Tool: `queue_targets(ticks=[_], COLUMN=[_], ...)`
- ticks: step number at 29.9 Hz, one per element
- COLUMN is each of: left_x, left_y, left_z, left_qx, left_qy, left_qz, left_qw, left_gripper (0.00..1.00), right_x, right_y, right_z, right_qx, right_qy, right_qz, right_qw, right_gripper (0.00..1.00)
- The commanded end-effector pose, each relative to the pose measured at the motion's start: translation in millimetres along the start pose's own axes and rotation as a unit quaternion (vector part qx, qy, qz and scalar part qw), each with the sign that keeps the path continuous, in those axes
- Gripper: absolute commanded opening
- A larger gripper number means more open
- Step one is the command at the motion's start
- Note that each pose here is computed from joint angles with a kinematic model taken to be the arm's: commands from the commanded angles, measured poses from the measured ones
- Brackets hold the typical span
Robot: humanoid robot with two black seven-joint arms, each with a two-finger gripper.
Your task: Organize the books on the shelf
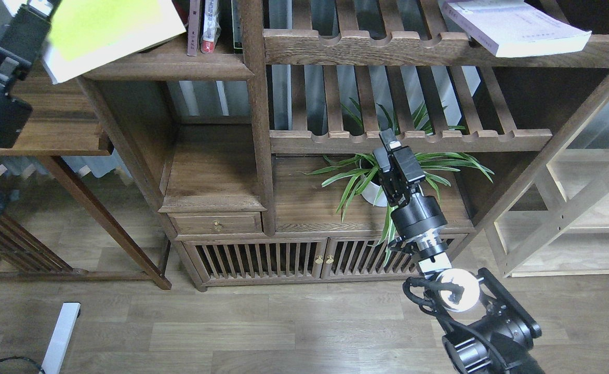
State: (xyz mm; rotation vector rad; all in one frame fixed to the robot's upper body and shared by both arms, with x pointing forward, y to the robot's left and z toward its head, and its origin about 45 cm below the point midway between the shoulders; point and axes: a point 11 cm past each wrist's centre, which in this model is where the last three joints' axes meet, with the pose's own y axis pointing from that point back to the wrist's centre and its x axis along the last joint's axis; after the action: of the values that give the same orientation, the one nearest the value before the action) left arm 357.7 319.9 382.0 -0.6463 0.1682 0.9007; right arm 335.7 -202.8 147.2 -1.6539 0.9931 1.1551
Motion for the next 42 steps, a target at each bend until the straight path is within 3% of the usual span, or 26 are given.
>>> queue_targets(ticks=[1, 20, 42], left_x=[3, -17, -20], left_y=[1, -45, -60], left_z=[7, 33, 37], left_qx=[0.002, 0.035, 0.073], left_qy=[-0.040, -0.188, -0.295], left_qz=[0.011, -0.010, 0.002], left_qw=[0.999, 0.982, 0.953], left_gripper=[0.00, 0.00, 0.00], right_x=[0, 2, 17], right_y=[0, 3, 28], right_z=[4, 3, -30], right_qx=[-0.006, -0.002, 0.009], right_qy=[-0.001, -0.003, 0.029], right_qz=[0.000, 0.004, 0.036], right_qw=[1.000, 1.000, 0.999], right_gripper=[0.74, 0.74, 0.76])
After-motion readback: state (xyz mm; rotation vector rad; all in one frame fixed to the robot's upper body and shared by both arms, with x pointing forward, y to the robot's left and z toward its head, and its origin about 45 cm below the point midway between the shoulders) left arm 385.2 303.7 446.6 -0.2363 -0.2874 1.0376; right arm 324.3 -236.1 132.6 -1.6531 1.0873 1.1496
